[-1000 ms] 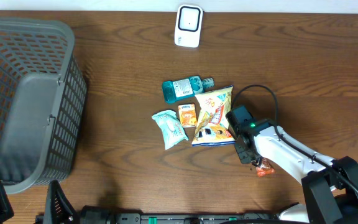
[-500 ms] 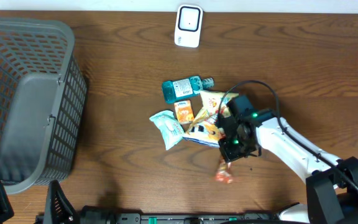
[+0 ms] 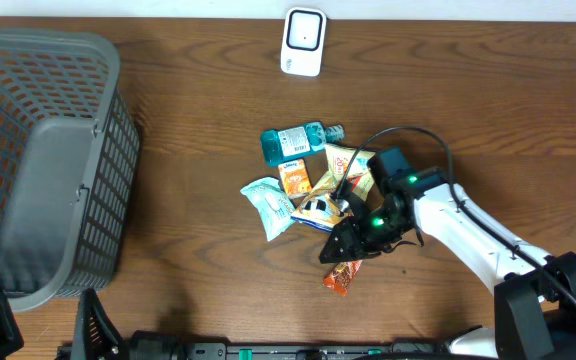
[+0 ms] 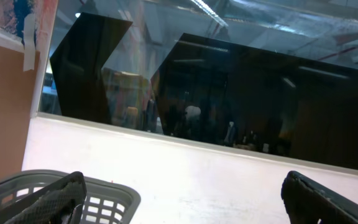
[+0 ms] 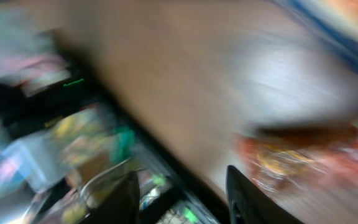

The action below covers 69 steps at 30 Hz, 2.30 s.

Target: Scan the item barcode

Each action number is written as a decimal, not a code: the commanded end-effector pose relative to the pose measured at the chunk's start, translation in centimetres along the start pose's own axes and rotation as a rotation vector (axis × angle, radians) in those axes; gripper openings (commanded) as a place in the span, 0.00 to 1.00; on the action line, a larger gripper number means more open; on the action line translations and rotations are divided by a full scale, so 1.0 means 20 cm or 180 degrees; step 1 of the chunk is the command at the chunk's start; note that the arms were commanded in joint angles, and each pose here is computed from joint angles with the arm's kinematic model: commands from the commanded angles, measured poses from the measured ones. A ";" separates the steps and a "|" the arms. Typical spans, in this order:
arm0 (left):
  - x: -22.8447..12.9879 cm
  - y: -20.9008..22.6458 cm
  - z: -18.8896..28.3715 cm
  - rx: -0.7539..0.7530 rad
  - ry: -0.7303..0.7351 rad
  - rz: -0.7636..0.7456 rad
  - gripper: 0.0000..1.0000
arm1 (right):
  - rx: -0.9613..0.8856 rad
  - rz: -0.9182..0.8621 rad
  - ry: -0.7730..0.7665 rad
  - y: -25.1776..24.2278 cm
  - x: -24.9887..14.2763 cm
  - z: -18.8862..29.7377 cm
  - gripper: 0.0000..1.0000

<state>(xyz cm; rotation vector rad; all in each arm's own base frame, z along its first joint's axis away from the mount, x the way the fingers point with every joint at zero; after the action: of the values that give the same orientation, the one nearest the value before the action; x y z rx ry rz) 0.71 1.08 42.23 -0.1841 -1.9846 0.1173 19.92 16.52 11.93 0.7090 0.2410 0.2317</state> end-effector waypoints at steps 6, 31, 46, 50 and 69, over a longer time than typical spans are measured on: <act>0.00 0.00 0.00 0.0011 -0.0011 -0.0037 0.98 | -0.1592 -0.1141 -0.0888 -0.16 0.10 -0.02 0.90; 0.01 0.00 0.00 0.0006 -0.0053 -0.0032 0.98 | -0.0951 -0.0557 -0.0411 -0.12 0.08 -0.27 0.01; 0.00 0.00 0.00 0.0010 -0.0023 -0.0036 0.98 | 0.2692 0.3214 -0.0532 0.56 0.15 0.02 0.01; 0.00 0.00 0.00 0.0010 -0.0021 -0.0036 0.98 | 0.2696 0.4047 -0.0877 0.65 0.16 0.07 0.01; -0.05 0.01 -0.02 0.0025 0.0097 -0.0050 0.98 | 0.2706 0.4928 -0.1248 0.85 0.07 0.24 0.01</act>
<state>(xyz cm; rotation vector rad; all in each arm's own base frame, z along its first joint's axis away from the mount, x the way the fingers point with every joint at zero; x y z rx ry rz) 1.40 0.99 41.55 -0.1788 -1.9541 0.1156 20.97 26.55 25.70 1.6447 -0.7932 1.5466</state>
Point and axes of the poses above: each gripper's point midway between its finger pads, its own z axis back along the fingers, its own y axis along the line the jaws close on, x = y × z, the point moved 7 cm from there along z, back along the fingers, and after that the axes turned 2 degrees about -z, right-handed, at the moved point
